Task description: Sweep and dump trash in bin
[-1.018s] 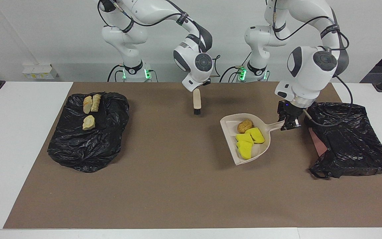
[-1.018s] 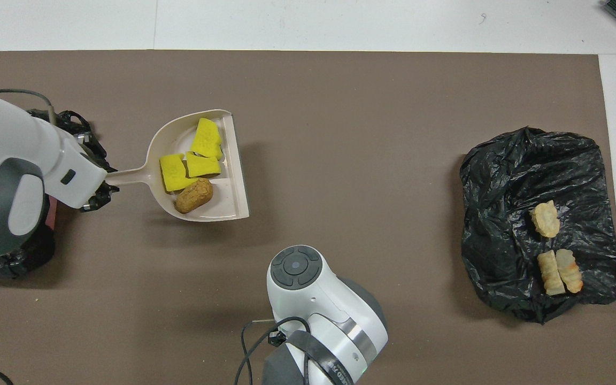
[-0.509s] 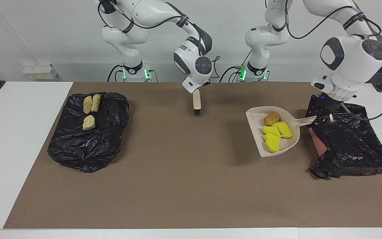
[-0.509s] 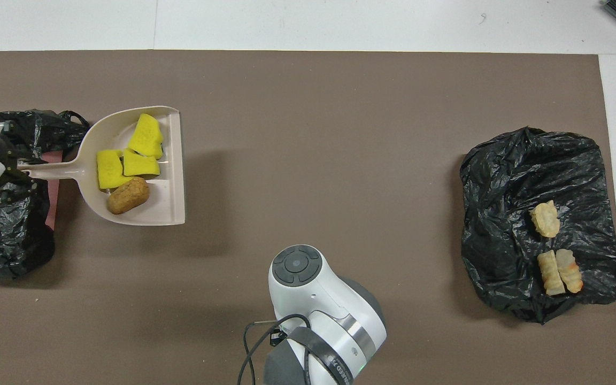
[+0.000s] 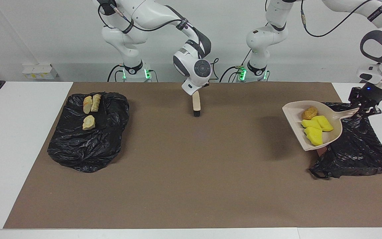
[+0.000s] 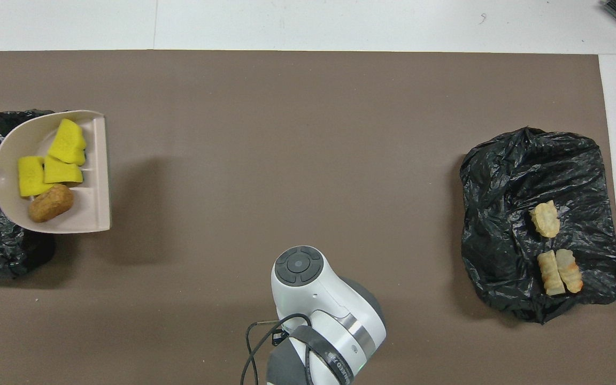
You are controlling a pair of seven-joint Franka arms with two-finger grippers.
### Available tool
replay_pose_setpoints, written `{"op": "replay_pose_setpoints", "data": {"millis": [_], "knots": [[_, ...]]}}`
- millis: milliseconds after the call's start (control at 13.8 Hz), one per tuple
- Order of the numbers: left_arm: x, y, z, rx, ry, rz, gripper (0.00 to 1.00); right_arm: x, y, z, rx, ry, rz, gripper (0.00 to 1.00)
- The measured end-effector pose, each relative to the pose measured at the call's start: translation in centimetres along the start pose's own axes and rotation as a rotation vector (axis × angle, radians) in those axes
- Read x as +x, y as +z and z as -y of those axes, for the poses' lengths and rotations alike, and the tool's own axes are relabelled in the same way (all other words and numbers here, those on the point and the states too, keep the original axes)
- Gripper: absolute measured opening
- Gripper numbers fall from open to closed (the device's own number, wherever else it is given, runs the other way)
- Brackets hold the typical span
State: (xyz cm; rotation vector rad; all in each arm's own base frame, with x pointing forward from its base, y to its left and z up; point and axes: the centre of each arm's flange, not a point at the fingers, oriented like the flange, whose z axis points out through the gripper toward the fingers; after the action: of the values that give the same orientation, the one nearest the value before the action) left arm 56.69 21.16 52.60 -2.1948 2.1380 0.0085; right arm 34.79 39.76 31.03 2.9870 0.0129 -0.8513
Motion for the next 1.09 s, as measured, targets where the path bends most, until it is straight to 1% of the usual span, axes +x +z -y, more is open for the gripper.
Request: {"op": "replay_pose_setpoints", "data": {"millis": [73,145,218,291,364,436,509,582,800,945,1018,1091], "knots": [[-2.0,-0.3,-0.2,-0.001,0.012,0.031,0.33,0.2,-0.1,-0.1,-0.001,-0.005,-0.012,0.42],[-4.2,-0.7,-0.4,0.000,0.026,0.062,0.33,0.6,-0.3,-0.2,-0.013,-0.020,-0.038,0.52],[-6.0,-1.2,-0.4,0.001,0.046,0.097,0.33,0.9,-0.5,-0.3,-0.026,-0.030,-0.062,0.64],[-7.6,-1.7,-0.2,-0.002,0.070,0.151,0.33,1.5,-1.0,-0.4,-0.032,-0.036,-0.087,0.74],[-8.7,-2.3,0.3,-0.005,0.093,0.218,0.33,2.4,-1.9,-0.7,-0.031,-0.034,-0.117,0.87],[-9.1,-2.8,1.0,0.001,0.118,0.287,0.33,3.3,-2.9,-1.1,-0.031,-0.031,-0.145,0.96],[-9.2,-3.1,1.8,0.014,0.145,0.349,0.33,4.1,-4.1,-1.4,-0.031,-0.028,-0.174,1.00],[-9.1,-3.2,2.3,0.023,0.156,0.401,0.33,4.8,-5.4,-1.8,-0.029,-0.023,-0.206,1.00],[-8.6,-2.5,2.8,-0.005,0.135,0.541,0.33,7.9,-10.1,-4.6,-0.017,0.032,-0.309,1.00],[-6.6,-1.9,3.3,-0.019,0.130,0.631,0.33,10.5,-13.7,-7.9,0.005,0.098,-0.373,1.00],[-4.9,-1.9,3.7,-0.017,0.136,0.688,0.33,12.2,-15.8,-10.6,-0.004,0.121,-0.418,1.00],[-3.8,-2.1,3.9,-0.014,0.145,0.735,0.33,13.5,-17.5,-13.1,-0.032,0.119,-0.461,1.00]]}}
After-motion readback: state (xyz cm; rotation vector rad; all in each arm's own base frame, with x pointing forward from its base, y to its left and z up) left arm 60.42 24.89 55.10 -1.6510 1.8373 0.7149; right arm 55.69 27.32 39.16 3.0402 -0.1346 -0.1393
